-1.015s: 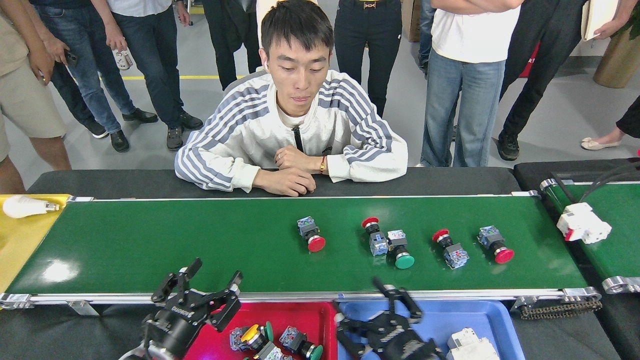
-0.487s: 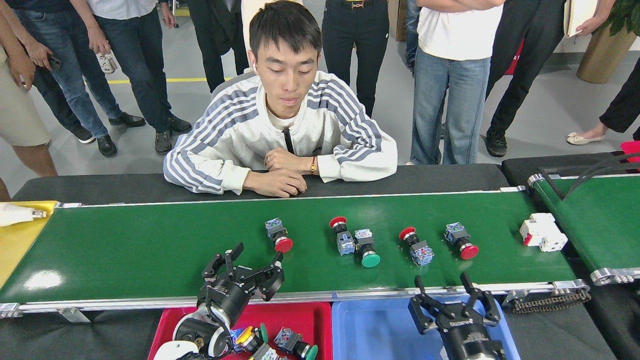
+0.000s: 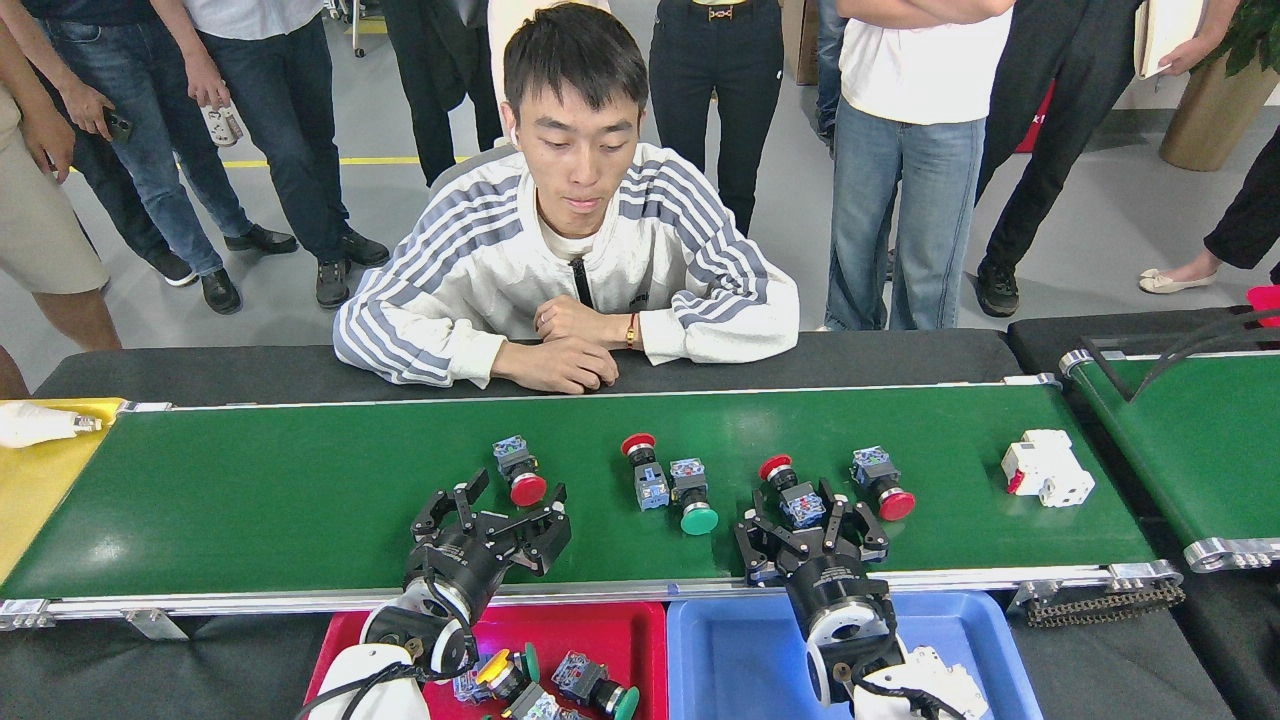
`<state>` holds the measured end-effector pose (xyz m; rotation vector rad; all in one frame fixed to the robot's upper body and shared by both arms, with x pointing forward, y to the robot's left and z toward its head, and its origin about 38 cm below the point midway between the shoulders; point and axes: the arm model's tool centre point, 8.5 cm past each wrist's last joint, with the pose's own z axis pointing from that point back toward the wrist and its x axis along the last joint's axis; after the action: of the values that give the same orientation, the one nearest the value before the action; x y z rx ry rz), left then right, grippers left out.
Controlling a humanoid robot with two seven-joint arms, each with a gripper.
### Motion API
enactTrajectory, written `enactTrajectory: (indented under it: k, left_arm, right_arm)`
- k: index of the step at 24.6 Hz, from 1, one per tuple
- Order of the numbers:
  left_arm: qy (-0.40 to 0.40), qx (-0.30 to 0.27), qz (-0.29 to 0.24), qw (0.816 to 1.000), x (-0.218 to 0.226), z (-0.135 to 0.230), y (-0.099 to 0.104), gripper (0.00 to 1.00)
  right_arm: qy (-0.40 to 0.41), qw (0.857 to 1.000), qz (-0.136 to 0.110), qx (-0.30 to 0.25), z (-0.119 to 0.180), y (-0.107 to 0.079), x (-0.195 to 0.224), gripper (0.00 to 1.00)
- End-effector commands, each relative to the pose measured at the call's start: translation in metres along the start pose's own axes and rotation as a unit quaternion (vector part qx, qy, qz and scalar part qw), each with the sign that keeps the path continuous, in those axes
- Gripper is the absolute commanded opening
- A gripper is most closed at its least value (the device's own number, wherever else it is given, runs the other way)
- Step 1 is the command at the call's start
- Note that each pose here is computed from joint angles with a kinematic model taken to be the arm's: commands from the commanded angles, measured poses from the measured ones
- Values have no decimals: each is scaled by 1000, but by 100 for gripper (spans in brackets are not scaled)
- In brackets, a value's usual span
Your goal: Pick switch part from conveyor to tray
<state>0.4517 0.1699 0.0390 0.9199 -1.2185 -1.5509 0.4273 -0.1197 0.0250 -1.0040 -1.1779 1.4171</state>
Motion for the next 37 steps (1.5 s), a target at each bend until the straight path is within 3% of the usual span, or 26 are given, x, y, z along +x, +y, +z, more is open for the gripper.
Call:
enactTrajectory:
  k: [1, 4, 6, 7, 9, 11, 12, 14, 18, 20, 21, 23, 25, 26, 27, 29, 33, 35, 37]
  left_arm:
    - [24, 13, -1, 1000, -5, -7, 14, 99]
    - [61, 6, 2, 998, -15, -14, 13, 94]
    - [78, -6, 2, 997, -17, -17, 7, 74]
    - [93, -10, 5, 996, -21, -19, 6, 59]
    - [111, -12, 8, 994, -25, -19, 4, 38]
    - [113, -10, 13, 993, -27, -19, 5, 25]
    - [112, -6, 12, 994, -26, -19, 7, 20]
    - [98, 19, 5, 995, -20, -17, 11, 13]
    - [-11, 51, -13, 999, 14, 13, 12, 11]
    - [-79, 66, -26, 994, 31, 48, 7, 13]
    - [-113, 64, -41, 991, 35, 70, 0, 16]
    - [-164, 45, -60, 983, 40, 107, -16, 31]
    - [-194, 34, -63, 978, 51, 138, -29, 66]
    - [-197, 29, -59, 978, 54, 148, -34, 86]
    - [-199, 26, -54, 978, 57, 154, -39, 99]
    - [-204, 19, -49, 978, 60, 161, -45, 100]
    - [-187, 21, -47, 981, 54, 159, -44, 100]
    - [-132, 25, -38, 990, 34, 158, -42, 100]
    - [-14, 31, -25, 999, -1, 157, -40, 100]
  right_arm:
    - [-9, 1000, 1, -22, -1, -13, 0, 2]
    - [-79, 996, -4, -41, 18, -18, 25, 2]
    - [-148, 988, -10, -53, 39, -21, 46, 2]
    - [-187, 980, -11, -60, 53, -22, 58, 2]
    - [-276, 959, -10, -70, 80, -22, 86, 4]
    - [-342, 937, -6, -68, 97, -16, 109, 62]
    - [-359, 931, -9, -67, 102, -16, 122, 100]
    - [-377, 924, -13, -63, 108, -14, 138, 100]
    - [-373, 926, -15, -61, 107, -13, 136, 100]
    - [-344, 936, -20, -76, 101, -21, 116, 100]
    - [-302, 949, -28, -83, 96, -25, 91, 100]
    - [-214, 973, -57, -72, 101, -9, 39, 100]
    - [-97, 989, -81, -82, 117, 6, -26, 99]
    - [-38, 992, -86, -89, 127, 14, -55, 99]
    - [10, 992, -87, -90, 138, 23, -76, 99]
    - [47, 992, -82, -82, 148, 33, -91, 99]
    - [60, 992, -80, -79, 146, 33, -95, 99]
    - [62, 991, -82, -84, 141, 28, -94, 99]
    - [83, 990, -76, -85, 130, 18, -102, 99]
